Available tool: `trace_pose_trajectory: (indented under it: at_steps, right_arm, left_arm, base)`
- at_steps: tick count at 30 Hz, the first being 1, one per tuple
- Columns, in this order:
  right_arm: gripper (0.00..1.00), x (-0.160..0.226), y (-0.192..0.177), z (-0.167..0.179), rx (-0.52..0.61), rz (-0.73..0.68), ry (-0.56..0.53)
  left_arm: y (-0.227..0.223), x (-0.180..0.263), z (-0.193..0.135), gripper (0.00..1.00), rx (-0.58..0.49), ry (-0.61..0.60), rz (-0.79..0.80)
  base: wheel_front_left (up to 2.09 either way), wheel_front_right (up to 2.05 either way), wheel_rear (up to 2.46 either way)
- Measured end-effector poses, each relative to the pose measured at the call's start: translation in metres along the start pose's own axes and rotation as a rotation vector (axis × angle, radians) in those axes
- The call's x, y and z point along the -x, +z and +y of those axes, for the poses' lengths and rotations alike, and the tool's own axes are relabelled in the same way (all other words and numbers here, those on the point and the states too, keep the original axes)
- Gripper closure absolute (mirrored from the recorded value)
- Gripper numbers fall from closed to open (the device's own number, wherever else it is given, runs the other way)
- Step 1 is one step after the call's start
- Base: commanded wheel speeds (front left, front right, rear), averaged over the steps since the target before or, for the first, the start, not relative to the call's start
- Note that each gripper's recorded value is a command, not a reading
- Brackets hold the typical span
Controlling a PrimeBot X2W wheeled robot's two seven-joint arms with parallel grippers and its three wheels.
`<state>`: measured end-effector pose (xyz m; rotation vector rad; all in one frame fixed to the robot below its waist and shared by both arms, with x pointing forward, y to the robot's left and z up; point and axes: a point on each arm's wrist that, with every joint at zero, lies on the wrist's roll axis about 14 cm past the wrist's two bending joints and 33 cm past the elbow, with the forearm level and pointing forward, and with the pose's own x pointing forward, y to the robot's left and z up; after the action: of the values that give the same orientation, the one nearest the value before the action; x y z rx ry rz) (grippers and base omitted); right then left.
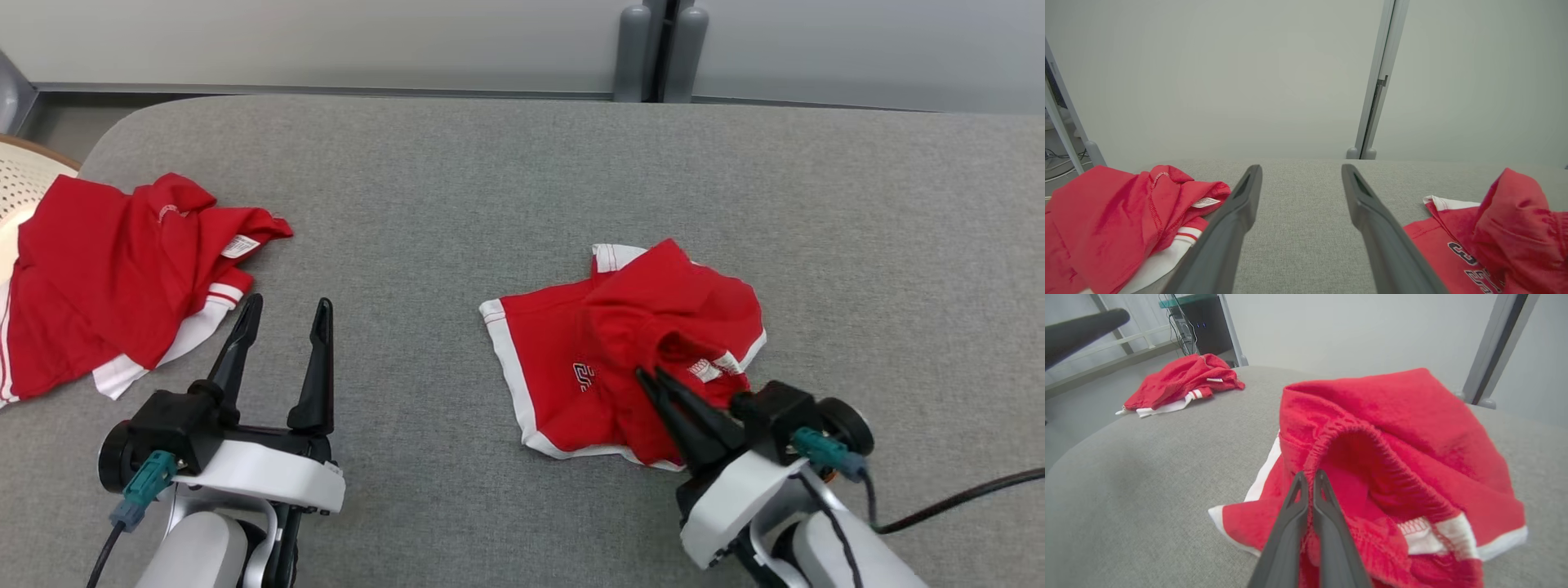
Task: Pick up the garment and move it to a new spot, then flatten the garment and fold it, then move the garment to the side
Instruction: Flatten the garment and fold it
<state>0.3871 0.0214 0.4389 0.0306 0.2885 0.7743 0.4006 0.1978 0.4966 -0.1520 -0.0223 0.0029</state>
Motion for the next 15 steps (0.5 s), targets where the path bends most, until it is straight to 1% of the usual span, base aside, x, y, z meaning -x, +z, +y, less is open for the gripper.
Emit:
trace_pose_trajectory:
  at_steps: [3, 7, 12, 15]
  right_arm:
    - [1.0, 0.008, 0.014, -0.026, -0.021, -0.063, -0.088]
    - [1.0, 0.029, 0.028, -0.068, -0.033, -0.126, -0.233]
    - [1.0, 0.061, 0.022, -0.121, -0.064, -0.129, -0.42]
    - [1.0, 0.072, 0.012, -0.143, -0.088, -0.109, -0.491]
  left_arm:
    - [0.0, -0.004, -0.005, 0.0, -0.002, -0.018, -0.002]
    - [0.001, -0.012, -0.013, 0.0, -0.003, -0.046, -0.011]
    - [-0.002, -0.021, -0.023, 0.0, -0.002, -0.079, -0.007]
    - [-0.005, -0.027, -0.026, 0.0, -0.002, -0.092, -0.004]
  base:
    - [0.0, 0.0, 0.0]
    - [0.0, 0.0, 0.0]
    - [0.0, 0.0, 0.0]
    - [0.0, 0.0, 0.0]
